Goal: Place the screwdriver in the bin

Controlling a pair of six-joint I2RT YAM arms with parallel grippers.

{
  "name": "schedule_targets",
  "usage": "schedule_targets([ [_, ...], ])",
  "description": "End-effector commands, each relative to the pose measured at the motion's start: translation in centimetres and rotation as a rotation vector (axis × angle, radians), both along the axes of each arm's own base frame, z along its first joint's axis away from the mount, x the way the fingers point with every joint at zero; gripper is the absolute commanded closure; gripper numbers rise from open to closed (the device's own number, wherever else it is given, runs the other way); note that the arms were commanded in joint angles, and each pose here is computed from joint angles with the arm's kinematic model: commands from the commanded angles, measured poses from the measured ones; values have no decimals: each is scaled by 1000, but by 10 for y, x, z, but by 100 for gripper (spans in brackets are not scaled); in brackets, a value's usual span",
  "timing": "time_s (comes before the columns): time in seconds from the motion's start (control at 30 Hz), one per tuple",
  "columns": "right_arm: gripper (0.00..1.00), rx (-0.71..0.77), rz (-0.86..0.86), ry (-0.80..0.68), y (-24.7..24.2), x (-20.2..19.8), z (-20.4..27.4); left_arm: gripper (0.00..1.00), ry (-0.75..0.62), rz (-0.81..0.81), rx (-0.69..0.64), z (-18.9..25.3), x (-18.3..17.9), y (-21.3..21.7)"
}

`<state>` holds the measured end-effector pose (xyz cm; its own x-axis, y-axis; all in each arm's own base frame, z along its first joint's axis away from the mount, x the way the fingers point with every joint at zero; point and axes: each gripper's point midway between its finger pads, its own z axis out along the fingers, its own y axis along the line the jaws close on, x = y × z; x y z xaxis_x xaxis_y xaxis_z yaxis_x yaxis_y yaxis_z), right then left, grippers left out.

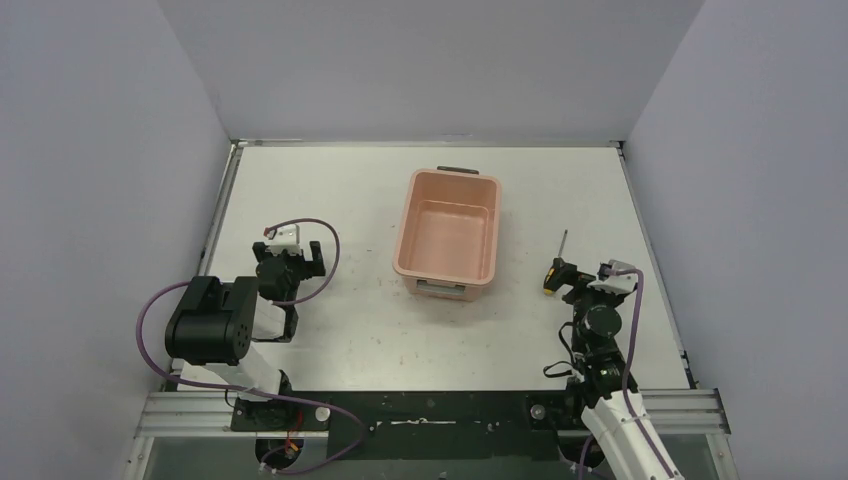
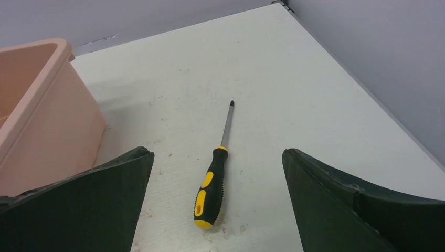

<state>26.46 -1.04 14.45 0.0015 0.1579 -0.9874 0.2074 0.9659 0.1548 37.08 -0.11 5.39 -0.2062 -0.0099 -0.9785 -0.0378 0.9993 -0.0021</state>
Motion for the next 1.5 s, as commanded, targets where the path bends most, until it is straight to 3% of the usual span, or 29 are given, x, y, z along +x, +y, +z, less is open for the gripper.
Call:
schedule_targets([
  [0.0,0,22,-12,-68,-1,4,30,3,-70,-10,-3,20,10,-3],
  [0.27,0,37,41,39,13,23,85,3,-68,-10,-2,20,10,-3],
  [0.47,0,39,-33,377,13,50,82,3,-70,-9,-2,20,10,-3],
  [0.7,0,-9,-67,751,15,76,13,3,-70,-10,-3,20,10,-3],
  [0.97,8,110,-7,937,12,81,-77,3,-69,-9,-2,20,10,-3],
  [1.2,33,155,13,1052,12,63,-139,3,-70,-10,-2,20,10,-3],
  [1.4,92,138,-3,1059,8,60,-139,3,-70,-10,-3,20,10,-3],
  [1.47,100,127,-12,1038,5,61,-124,3,-70,-10,-3,20,10,-3],
])
